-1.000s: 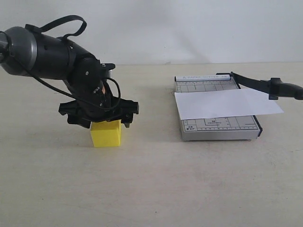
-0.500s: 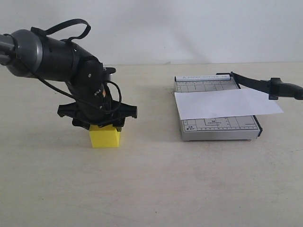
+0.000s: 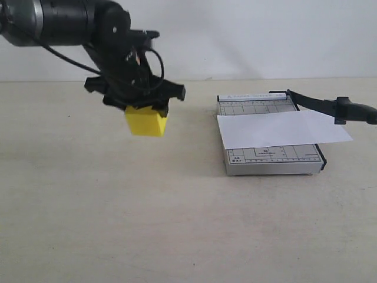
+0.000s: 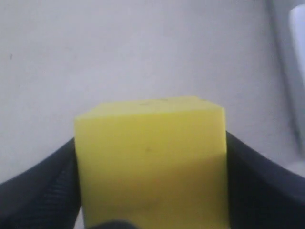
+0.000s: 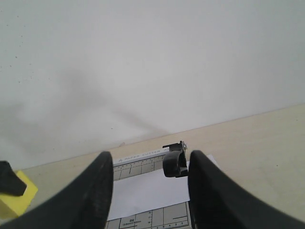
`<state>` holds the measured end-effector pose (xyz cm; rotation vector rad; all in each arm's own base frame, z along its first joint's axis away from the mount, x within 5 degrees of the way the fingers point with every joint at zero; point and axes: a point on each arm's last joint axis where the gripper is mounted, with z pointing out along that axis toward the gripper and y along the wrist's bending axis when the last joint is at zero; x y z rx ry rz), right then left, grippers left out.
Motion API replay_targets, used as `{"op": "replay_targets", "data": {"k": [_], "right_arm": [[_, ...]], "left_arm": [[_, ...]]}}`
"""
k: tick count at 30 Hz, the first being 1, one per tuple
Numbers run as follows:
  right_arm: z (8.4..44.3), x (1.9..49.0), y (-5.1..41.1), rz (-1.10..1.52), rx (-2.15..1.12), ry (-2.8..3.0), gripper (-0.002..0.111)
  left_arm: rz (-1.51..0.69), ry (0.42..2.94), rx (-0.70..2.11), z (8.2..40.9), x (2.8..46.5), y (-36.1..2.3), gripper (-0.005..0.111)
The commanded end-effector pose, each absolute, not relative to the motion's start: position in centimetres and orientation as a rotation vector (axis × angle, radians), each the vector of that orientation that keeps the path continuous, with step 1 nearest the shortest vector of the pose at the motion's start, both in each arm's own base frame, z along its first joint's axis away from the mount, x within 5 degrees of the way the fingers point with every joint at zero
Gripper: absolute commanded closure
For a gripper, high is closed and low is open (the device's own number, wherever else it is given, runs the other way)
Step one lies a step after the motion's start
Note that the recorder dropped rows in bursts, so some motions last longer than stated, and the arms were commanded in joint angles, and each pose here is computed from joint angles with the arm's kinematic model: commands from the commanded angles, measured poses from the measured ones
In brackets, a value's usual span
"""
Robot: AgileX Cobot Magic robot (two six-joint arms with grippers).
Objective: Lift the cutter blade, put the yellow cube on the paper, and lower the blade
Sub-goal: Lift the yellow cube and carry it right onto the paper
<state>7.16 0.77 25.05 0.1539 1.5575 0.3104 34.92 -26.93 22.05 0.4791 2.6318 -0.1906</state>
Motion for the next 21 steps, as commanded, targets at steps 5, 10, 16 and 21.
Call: {"op": "replay_targets", "data": {"k": [5,10,16,21], "right_arm": [[25.1,7.1,0.7,0.296,0.148,1.547,0.061],[25.1,7.1,0.7,0.296,0.148,1.547,0.061],[25.1,7.1,0.7,0.296,0.148,1.547,0.061],[25.1,7.1,0.7,0.296,0.148,1.547,0.061]], "left_arm": [[-0.347,2.431,0.753,24.4,34.1,-34.5,0.102],[-0.489,2.319,0.870,23.8,34.7,-38.6,0.102],[-0.546,2.320,0.878,22.8,34.8,-40.1,0.102],[-0.535,2.330,0.892,21.9,34.8,-40.4,0.102]]}}
